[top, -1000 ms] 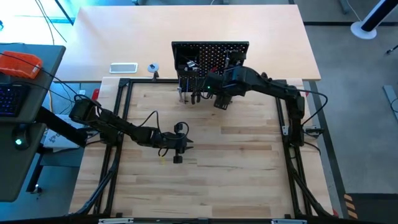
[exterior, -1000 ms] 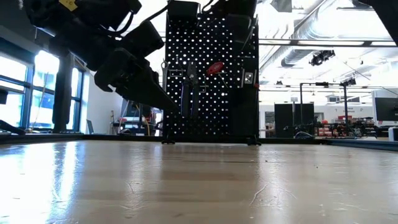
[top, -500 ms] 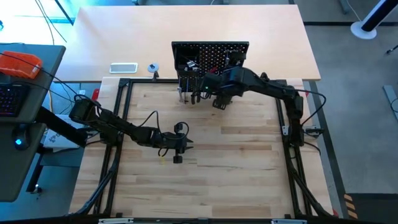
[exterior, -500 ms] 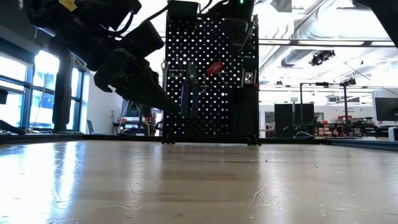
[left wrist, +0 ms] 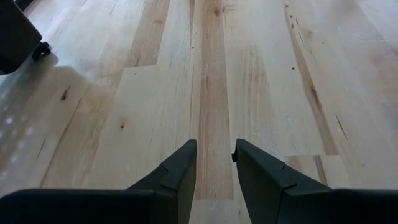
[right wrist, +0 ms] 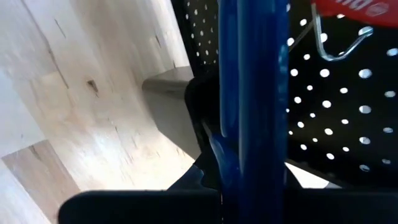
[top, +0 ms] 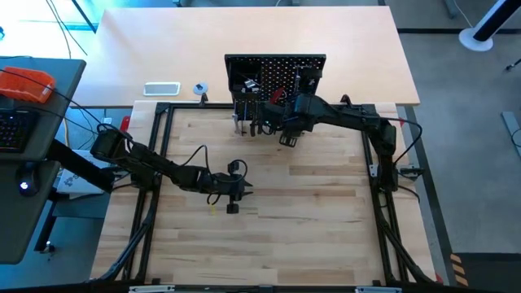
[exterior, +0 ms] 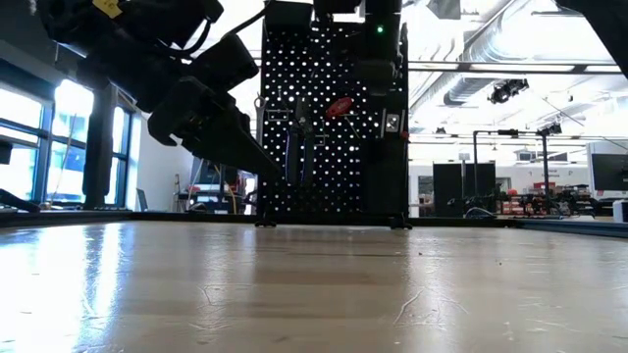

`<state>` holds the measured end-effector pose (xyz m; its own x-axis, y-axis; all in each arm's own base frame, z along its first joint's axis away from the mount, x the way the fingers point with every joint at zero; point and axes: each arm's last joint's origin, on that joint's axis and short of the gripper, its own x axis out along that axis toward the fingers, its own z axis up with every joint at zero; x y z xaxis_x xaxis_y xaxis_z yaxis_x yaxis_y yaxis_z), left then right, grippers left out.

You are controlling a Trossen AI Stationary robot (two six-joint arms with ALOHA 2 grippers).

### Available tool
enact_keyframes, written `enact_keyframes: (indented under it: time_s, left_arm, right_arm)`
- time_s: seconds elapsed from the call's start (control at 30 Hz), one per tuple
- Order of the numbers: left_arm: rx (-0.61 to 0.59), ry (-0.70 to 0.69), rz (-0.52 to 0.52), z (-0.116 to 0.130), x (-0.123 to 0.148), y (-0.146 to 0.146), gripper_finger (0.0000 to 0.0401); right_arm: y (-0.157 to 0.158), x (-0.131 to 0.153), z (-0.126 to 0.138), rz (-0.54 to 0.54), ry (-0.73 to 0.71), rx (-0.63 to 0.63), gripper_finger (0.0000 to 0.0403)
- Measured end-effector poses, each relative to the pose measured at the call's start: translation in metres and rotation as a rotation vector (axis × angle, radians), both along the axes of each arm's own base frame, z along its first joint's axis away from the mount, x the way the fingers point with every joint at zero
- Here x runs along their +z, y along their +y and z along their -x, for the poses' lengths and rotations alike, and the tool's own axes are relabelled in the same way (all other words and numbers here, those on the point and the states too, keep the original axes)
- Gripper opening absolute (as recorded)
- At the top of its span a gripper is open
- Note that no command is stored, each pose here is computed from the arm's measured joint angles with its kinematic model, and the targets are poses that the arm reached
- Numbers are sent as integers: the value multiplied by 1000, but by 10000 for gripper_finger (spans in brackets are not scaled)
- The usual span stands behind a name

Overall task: Hang tools onto peg board
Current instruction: Put the pick tool into the bottom bin on the pegboard

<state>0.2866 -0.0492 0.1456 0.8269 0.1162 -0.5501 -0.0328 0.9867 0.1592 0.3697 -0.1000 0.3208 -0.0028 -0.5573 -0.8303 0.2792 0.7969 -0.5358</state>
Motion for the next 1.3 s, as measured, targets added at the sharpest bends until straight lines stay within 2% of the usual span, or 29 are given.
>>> enact_keyframes:
  time_s: [0.67,0.77,1.03,1.3]
  left_arm:
    - [4,11,4,1,-1,0,106]
    - [4,16,4,1,-1,0,106]
    - [9,17,9,1,-1,0,106]
    - [9,18,9,1,-2,0,106]
  right_arm:
    - [-7,0,2,-11,-6,-17,1]
    - [-7,0,2,-10,-6,-17,16]
    - [-7,0,3,28,-4,-51,96]
    - [-6,1,4,38,7,-63,105]
